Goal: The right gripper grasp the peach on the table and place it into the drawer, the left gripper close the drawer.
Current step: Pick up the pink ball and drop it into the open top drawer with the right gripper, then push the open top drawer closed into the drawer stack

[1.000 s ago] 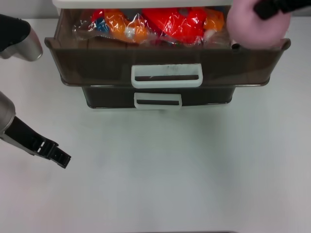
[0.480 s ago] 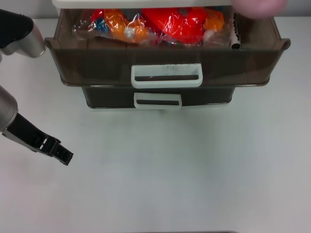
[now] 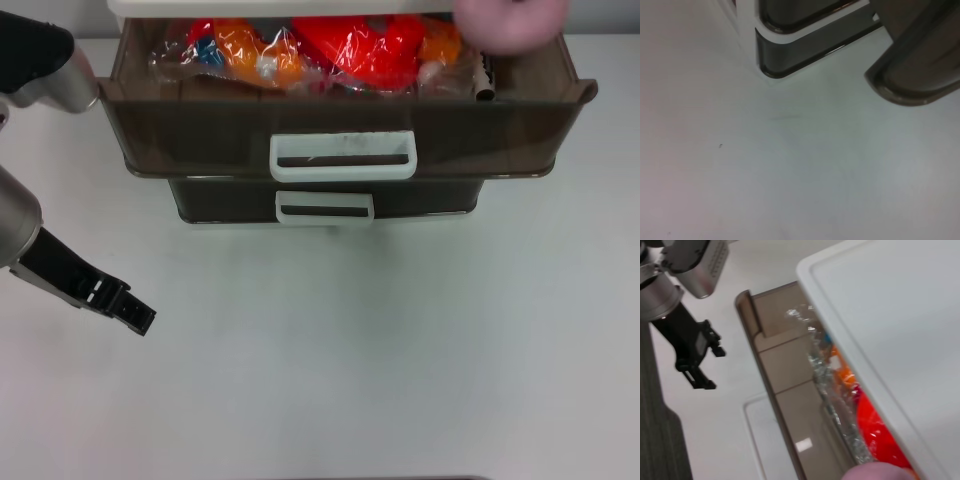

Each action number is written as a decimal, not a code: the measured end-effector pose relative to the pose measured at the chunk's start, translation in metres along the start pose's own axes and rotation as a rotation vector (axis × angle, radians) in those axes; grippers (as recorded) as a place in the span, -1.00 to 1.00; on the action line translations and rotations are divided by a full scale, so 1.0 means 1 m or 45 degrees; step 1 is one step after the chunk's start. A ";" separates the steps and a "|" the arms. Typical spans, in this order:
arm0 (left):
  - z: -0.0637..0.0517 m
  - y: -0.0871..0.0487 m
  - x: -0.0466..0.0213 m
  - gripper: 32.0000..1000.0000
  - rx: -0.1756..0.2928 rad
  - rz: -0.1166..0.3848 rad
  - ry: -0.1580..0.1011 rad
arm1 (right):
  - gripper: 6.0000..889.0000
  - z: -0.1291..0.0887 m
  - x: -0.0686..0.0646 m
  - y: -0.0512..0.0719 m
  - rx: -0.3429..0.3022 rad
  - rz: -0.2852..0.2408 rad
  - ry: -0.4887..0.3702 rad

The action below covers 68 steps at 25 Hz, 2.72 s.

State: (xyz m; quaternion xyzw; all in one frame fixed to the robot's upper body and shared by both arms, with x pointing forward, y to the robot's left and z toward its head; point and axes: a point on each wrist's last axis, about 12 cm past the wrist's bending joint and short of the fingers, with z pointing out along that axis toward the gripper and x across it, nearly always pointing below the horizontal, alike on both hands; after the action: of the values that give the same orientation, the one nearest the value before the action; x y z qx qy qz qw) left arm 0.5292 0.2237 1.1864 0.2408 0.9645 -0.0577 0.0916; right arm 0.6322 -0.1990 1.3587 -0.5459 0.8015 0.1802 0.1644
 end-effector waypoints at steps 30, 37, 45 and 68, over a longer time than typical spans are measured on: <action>-0.001 -0.003 -0.0045 0.69 0.003 0.016 -0.019 | -0.92 0.045 -0.008 -0.007 0.011 -0.029 0.134; -0.002 -0.003 -0.0047 0.69 0.002 0.020 -0.020 | -0.92 0.046 -0.008 -0.007 0.012 -0.030 0.140; -0.002 -0.003 -0.0047 0.69 0.002 0.018 -0.021 | -0.86 0.049 -0.007 -0.007 0.005 -0.042 0.147; -0.001 -0.002 -0.0027 0.69 0.004 0.012 -0.013 | 0.45 0.028 -0.022 0.001 0.074 -0.086 0.028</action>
State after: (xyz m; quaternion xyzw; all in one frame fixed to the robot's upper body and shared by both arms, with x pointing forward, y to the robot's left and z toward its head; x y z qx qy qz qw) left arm 0.5303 0.2209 1.1883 0.2454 0.9628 -0.0599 0.0964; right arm 0.6406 -0.1677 1.3445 -0.5696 0.7893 0.1452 0.1772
